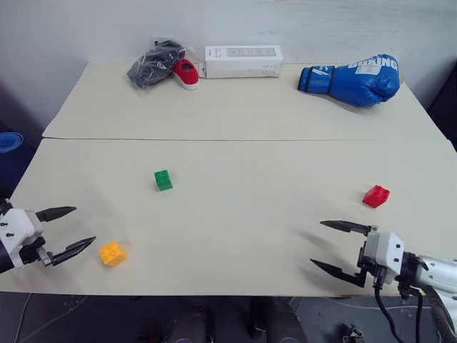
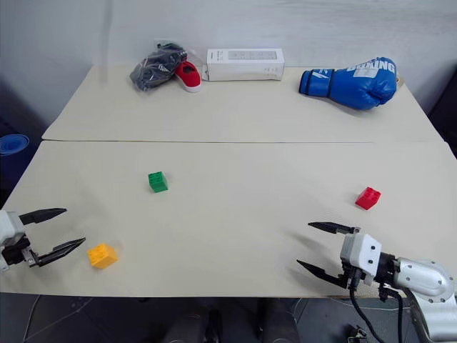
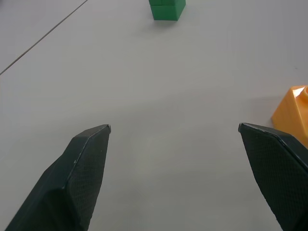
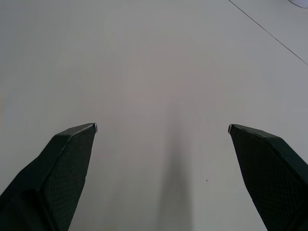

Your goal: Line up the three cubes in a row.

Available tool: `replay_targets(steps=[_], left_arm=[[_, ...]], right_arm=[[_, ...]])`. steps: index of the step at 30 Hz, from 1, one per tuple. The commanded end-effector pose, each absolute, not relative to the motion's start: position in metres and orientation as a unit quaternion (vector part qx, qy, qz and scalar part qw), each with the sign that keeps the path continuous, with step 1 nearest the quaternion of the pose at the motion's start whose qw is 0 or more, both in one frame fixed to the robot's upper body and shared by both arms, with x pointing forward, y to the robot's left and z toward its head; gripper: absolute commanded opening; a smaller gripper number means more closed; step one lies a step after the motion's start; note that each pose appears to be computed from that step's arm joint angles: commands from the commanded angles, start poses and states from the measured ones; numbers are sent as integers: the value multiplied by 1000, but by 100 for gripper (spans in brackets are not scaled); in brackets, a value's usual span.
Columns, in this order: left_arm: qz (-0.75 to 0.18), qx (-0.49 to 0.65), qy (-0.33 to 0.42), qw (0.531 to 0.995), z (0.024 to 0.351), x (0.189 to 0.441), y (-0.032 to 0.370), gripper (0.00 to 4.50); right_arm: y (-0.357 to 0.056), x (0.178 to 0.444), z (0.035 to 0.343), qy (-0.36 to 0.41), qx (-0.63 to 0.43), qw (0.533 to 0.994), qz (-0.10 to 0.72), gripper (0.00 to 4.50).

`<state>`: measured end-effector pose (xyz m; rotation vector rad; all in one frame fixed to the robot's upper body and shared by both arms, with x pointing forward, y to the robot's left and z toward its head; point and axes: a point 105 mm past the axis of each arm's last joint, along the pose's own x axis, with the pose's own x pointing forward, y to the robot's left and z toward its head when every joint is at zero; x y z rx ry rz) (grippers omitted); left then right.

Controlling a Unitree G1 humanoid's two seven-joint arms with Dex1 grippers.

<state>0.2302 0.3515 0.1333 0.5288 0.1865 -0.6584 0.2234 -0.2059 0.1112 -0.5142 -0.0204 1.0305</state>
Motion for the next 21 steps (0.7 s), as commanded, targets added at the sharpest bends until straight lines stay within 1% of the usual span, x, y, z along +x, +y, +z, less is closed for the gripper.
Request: replay_targets(steps=[1,4,7,12,14,16,19,21], left_arm=[[-314,267,77,908,145,232,353,448],[-328,220,73,916,151,238,344,448],[-394,163,48,903,168,243,314,448],[-473,156,11,867,182,251,262,448],[-502,159,7,850,180,253,245,448],[-530,159,2,833,178,254,227,448],[-556,153,-8,817,178,256,207,448],[-563,151,-16,812,180,258,200,448]], right_arm=[[-204,225,121,-31,-242,844,478,450],[-212,227,129,-45,-228,865,444,450],[-233,222,139,-52,-204,902,378,450],[-288,198,143,-38,-198,953,227,450],[-308,185,141,-33,-185,968,164,450],[-324,172,133,-20,-172,979,111,450],[-339,155,115,5,-153,987,51,450],[-345,151,111,8,-141,990,21,450]])
